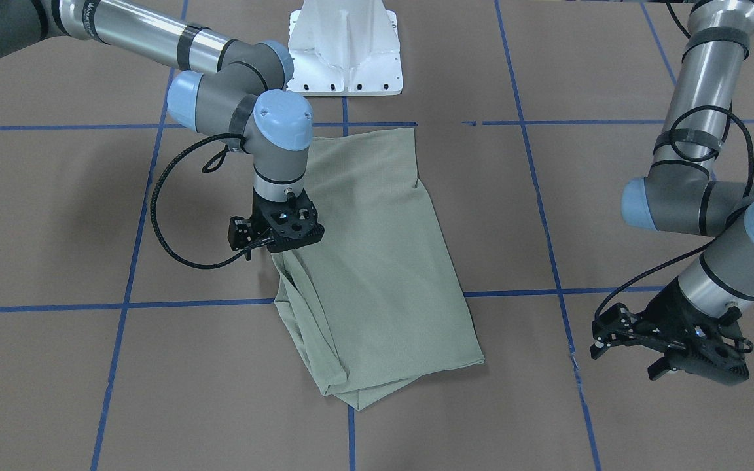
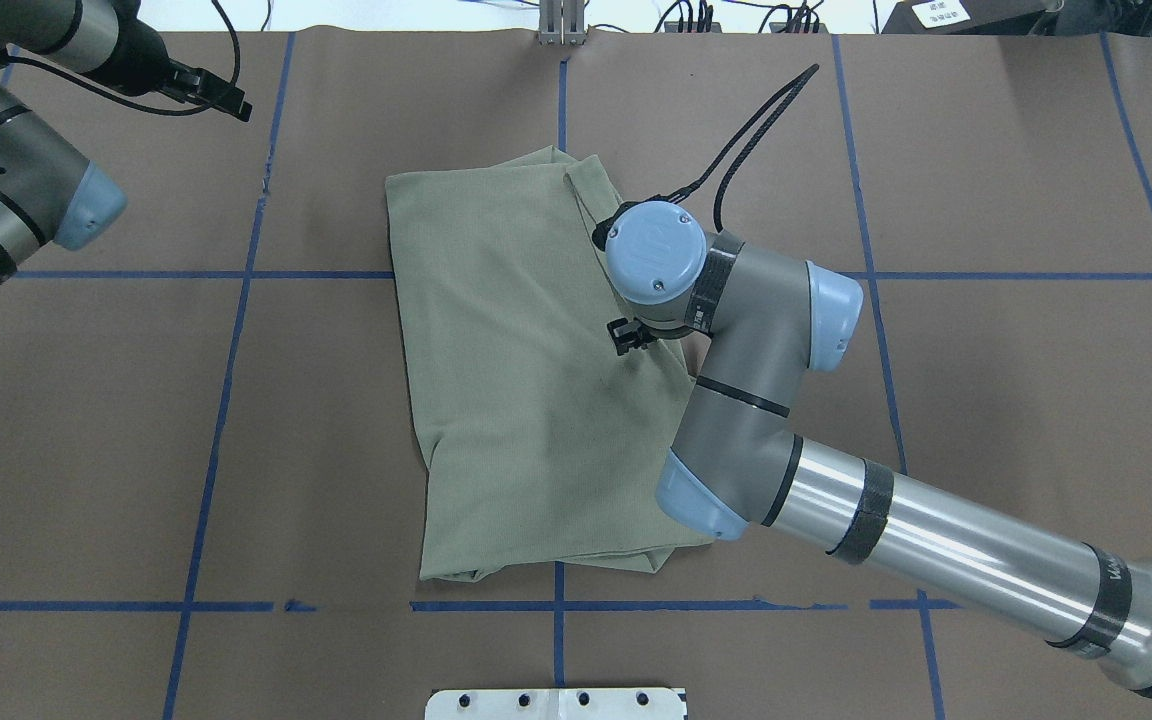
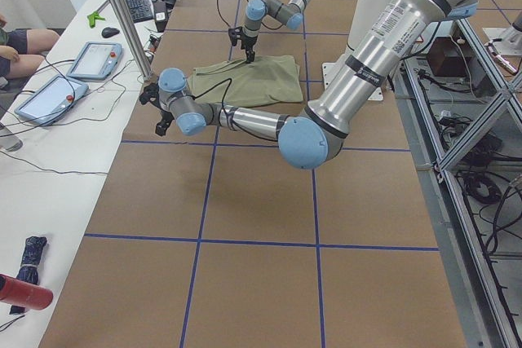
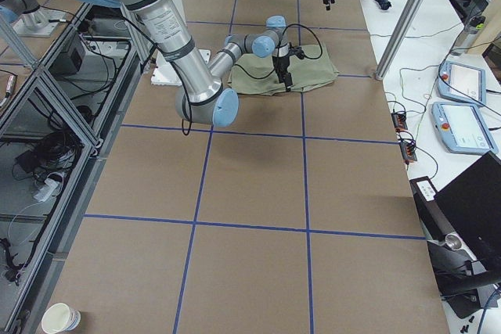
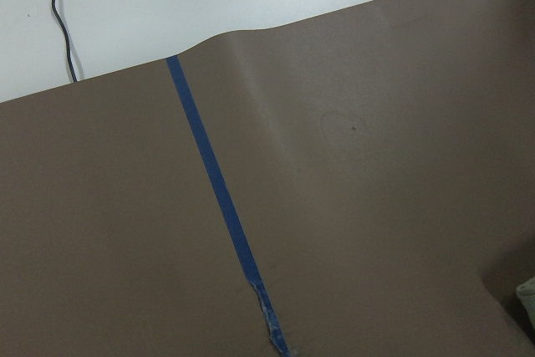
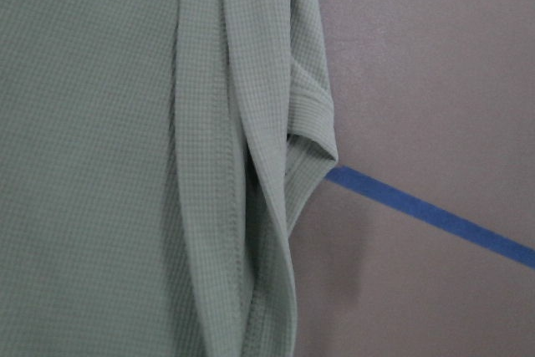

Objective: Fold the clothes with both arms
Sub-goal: 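Slide the right gripper along the folded side toward the far edge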

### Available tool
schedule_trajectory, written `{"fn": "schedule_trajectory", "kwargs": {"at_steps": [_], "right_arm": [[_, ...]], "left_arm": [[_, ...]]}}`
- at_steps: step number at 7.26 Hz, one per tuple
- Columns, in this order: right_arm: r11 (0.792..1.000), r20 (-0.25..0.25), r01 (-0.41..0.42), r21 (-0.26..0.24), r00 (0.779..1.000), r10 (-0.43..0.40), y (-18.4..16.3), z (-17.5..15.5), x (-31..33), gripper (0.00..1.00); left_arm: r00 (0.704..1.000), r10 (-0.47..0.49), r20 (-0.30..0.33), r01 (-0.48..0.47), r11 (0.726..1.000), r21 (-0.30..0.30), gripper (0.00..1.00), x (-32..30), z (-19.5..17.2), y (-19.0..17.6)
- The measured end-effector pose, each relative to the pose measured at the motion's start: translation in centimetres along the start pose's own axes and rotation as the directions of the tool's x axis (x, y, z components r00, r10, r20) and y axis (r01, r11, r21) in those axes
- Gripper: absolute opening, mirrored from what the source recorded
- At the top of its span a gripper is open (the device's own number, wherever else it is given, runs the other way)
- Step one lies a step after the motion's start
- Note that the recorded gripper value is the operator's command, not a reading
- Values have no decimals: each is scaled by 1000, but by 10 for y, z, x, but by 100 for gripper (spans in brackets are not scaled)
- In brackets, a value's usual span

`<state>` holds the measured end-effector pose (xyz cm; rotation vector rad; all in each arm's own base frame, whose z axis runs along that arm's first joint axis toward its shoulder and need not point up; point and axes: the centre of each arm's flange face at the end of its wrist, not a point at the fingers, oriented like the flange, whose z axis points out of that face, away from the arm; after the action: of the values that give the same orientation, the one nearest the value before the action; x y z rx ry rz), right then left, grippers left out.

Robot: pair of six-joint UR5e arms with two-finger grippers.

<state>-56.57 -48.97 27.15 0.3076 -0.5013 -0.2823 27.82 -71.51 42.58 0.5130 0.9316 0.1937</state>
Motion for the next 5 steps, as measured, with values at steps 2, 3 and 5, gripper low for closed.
{"fn": "schedule_trajectory", "kwargs": {"at_steps": [2,3,5], "right_arm": [[1000,-30,5,-14,1000,-5,-4,2,12,100],[1000,-52,8,-23,999,-10,-9,4,24,100],[999,-112,-7,-50,994,1,-24,18,65,100]], "left_arm": [[1000,0,0,0,1000,-1,100,0,0,0],[1000,0,0,0,1000,0,100,0,0,0],[1000,1,-1,-1,1000,1,100,1,0,0]]}}
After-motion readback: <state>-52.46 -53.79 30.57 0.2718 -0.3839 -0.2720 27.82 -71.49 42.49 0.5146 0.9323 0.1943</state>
